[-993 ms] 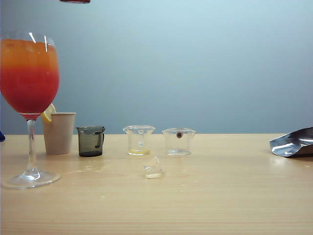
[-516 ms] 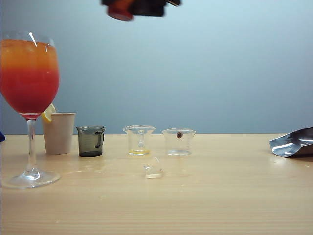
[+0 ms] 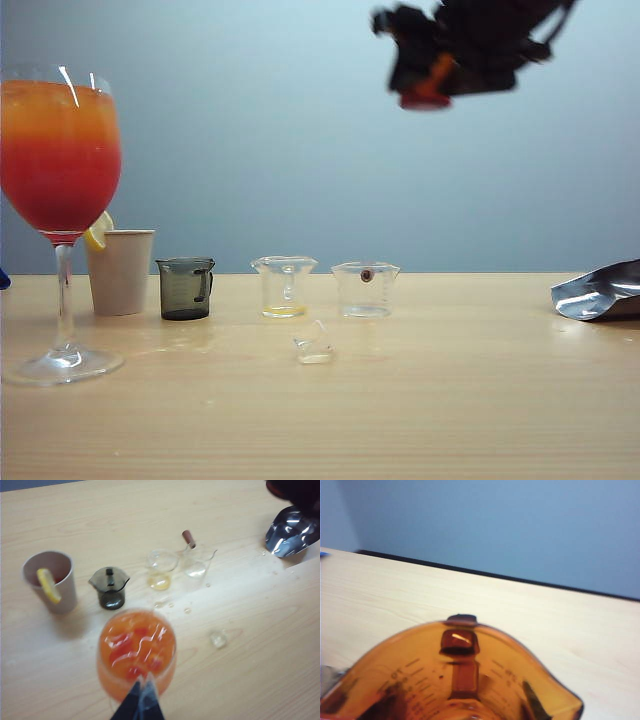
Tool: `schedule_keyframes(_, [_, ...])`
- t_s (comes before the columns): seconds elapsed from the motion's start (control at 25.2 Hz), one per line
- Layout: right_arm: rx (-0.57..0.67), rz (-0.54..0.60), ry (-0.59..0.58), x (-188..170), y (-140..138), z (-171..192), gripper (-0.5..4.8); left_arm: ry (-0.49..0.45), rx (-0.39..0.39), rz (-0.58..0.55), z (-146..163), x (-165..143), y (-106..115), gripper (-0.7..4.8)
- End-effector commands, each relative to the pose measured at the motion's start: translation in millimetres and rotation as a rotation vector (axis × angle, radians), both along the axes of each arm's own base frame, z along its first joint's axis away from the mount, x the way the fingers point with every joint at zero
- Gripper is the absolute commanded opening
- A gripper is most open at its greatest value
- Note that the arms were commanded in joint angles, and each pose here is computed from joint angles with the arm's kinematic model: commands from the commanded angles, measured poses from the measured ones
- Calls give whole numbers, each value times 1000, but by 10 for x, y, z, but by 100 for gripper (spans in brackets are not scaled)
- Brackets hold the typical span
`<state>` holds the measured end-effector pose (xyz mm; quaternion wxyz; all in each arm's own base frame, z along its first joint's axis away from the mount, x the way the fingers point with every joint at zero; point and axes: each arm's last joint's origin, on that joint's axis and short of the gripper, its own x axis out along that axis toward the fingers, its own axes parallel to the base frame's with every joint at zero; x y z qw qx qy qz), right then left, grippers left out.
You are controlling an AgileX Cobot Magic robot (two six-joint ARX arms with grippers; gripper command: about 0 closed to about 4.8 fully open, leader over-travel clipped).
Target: Pick up the fourth measuring cup from the left, pour the grenadine inside into the goblet, and finally put the measuring cup back in its original place.
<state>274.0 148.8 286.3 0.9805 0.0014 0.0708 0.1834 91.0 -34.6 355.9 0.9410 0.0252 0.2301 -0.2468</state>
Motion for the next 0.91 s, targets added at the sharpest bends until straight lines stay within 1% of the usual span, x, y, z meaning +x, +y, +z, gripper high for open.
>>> schedule_keyframes(0.04, [3,-54,-58,45,-161,-101,84,-46,-56,-7,64,107,-40,-5])
schedule_keyframes(0.16, [-7,-98,-63,99,-279,-244,84,-56,-97,-16,90,170,-67,-5])
schedule_keyframes(0.24, [-10,-120,-58,139,-325,-335,84,-72,-101,-18,104,197,-76,-5])
schedule_keyframes(0.32, [-11,-156,-57,219,-375,-508,84,-89,-108,-22,119,227,-86,-5])
schedule_keyframes(0.52, [-9,-169,-65,372,-349,-808,84,-87,-109,-41,116,256,-101,-5])
schedule_keyframes(0.64, [-8,-167,-67,460,-315,-1013,84,-98,-91,-48,116,256,-101,-5])
schedule_keyframes(0.75, [-24,-167,-24,538,-285,-1320,84,-97,-89,-46,114,258,-101,-5])
schedule_keyframes(0.91, [-39,-167,24,562,-276,-1504,84,-107,-72,-54,114,260,-101,-5])
